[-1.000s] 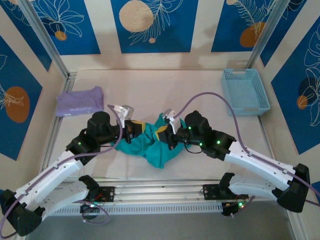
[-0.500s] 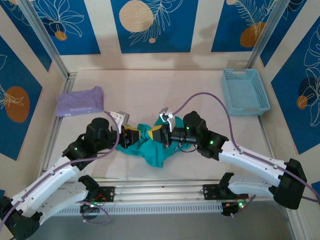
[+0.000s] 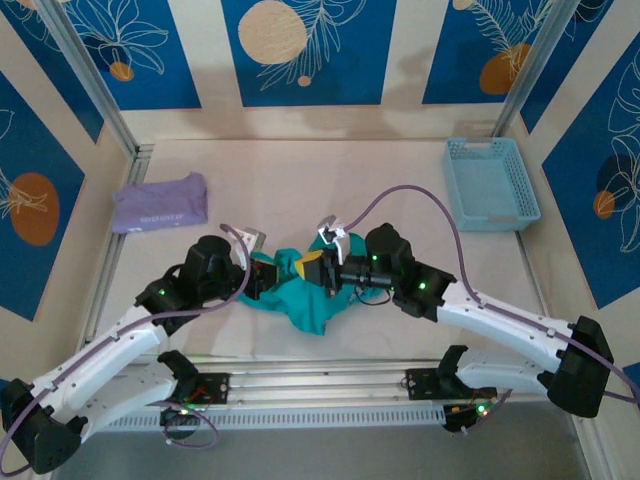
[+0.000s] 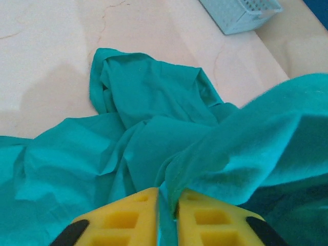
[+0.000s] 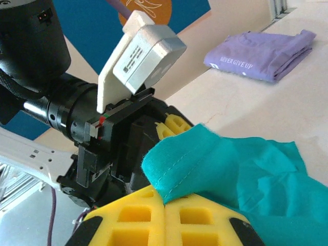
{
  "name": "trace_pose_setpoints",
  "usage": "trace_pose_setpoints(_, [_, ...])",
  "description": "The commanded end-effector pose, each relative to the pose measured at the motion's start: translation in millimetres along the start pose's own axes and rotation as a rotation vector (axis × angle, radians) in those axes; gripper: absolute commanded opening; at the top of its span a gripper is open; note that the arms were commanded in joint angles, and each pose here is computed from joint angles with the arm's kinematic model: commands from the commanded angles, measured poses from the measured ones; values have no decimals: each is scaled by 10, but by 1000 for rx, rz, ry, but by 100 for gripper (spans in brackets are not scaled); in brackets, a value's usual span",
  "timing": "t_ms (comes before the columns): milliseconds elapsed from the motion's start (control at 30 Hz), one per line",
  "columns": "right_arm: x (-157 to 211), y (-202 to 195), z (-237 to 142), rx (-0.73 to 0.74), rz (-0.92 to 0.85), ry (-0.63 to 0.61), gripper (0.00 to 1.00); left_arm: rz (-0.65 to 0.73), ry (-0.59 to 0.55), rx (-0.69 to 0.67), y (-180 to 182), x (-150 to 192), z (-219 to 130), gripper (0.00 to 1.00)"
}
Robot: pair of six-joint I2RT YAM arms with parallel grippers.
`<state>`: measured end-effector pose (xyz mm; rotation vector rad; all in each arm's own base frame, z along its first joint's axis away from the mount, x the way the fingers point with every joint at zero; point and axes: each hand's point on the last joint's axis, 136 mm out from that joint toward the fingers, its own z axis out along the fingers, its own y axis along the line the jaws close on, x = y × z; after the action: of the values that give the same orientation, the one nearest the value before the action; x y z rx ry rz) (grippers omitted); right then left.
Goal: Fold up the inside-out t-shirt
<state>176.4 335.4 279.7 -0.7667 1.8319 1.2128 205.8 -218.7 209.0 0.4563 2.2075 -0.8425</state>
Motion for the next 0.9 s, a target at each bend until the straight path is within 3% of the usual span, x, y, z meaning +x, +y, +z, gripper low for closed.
trace_pose_setpoints(0, [-74, 8, -103, 56, -109, -35, 0, 27, -21, 3, -86, -131, -122, 2])
trace_pose_setpoints(267, [8, -318, -227, 280, -326, 21, 0, 15, -142, 266, -632, -392, -699, 0])
trace_pose_setpoints(533, [-41, -346, -328, 300, -313, 14, 0, -77, -153, 431, -903, -488, -1023, 0])
trace_pose_setpoints(633, [-42, -273, -351, 234, -273, 14, 0, -84, -153, 373, -797, -459, -1005, 0])
trace_pose_setpoints(867, [-217, 91, -550, -98, -96, -40, 0, -51, -86, 1, -118, -228, -784, 0])
